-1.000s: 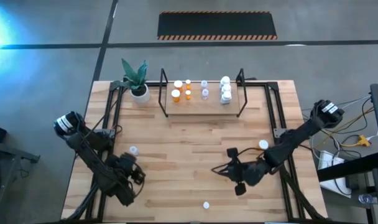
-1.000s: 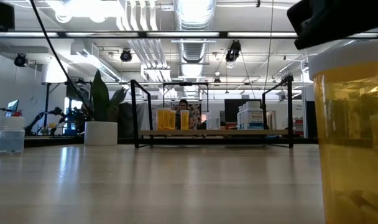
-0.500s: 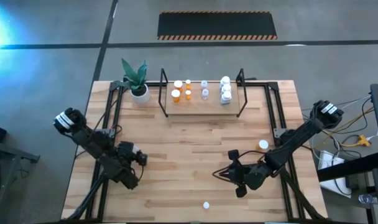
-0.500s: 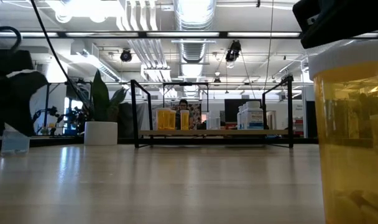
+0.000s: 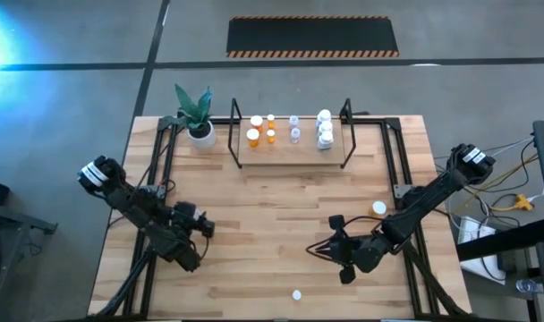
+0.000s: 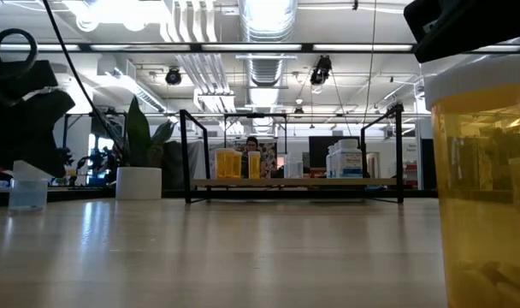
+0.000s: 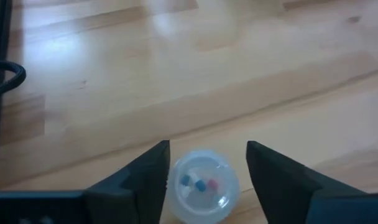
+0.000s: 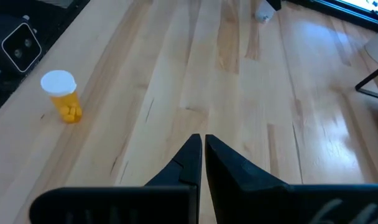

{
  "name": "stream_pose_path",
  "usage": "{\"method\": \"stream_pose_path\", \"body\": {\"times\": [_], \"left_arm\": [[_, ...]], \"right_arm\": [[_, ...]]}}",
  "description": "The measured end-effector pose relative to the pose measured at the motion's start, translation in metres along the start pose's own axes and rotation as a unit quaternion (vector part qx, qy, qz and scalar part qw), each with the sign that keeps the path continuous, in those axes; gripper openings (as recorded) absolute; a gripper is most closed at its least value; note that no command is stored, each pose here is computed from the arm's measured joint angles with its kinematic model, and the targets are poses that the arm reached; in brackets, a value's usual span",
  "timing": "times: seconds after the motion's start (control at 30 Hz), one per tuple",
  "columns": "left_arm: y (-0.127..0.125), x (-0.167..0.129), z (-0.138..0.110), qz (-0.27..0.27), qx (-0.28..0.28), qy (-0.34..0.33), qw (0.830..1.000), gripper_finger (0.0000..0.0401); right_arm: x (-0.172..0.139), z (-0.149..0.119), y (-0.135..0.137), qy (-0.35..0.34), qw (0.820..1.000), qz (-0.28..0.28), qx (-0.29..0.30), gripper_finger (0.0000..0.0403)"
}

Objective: Pick and place medicine bottles onto shelf by color
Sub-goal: Put the transparent pill bottle on the shelf aligned with the transparent pill bottles

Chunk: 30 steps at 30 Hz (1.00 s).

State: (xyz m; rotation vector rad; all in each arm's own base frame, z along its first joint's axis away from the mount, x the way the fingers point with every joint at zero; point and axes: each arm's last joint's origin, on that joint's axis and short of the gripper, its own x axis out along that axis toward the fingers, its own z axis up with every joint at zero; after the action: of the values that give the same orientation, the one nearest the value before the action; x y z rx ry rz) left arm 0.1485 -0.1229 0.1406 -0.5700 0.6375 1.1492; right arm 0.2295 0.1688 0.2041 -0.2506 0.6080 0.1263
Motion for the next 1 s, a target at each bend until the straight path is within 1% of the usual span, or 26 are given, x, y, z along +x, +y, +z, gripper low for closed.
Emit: {"method": "stream_pose_path", "body": {"times": [0.13,0.23,0.33,0.53,0.67,0.73,0.83,0.93,1.0], "left_arm": [[0.0,-0.001,-0.002,0.021,0.033,0.034,0.999,0.0171],[0.001,-0.001,-0.003,0.035,0.04,0.053,0.997,0.0161],[0.001,-0.001,-0.003,0.035,0.049,0.053,0.997,0.0155],[-0.002,-0.003,-0.002,0.026,0.049,0.048,0.997,0.0139],[-0.01,-0.01,0.0,0.006,0.072,0.05,0.996,0.0136],[-0.018,-0.014,0.003,-0.012,0.081,0.043,0.996,0.0135],[-0.037,-0.02,0.01,-0.068,0.088,0.013,0.994,0.0134],[-0.068,-0.02,0.023,-0.129,0.094,-0.004,0.987,0.0134],[-0.092,-0.014,0.036,-0.175,0.103,-0.011,0.979,0.0133]], "right_arm": [[0.0,0.0,0.0,0.0,1.0,0.0,0.0,0.0012],[0.0,0.0,0.0,0.0,1.0,0.0,0.0,0.0012],[0.0,0.0,0.0,0.0,1.0,0.0,0.0,0.0012],[0.0,0.0,0.001,0.002,1.0,0.001,-0.002,0.0012],[-0.009,-0.003,0.002,0.013,1.0,0.008,-0.006,0.0012],[-0.016,-0.004,0.003,0.021,1.0,0.012,0.003,0.0012],[-0.027,-0.008,0.003,0.039,0.999,0.016,0.017,0.0012],[-0.039,-0.011,0.003,0.054,0.997,0.018,0.042,0.0012],[-0.045,-0.012,0.003,0.061,0.996,0.02,0.055,0.0012]]}}
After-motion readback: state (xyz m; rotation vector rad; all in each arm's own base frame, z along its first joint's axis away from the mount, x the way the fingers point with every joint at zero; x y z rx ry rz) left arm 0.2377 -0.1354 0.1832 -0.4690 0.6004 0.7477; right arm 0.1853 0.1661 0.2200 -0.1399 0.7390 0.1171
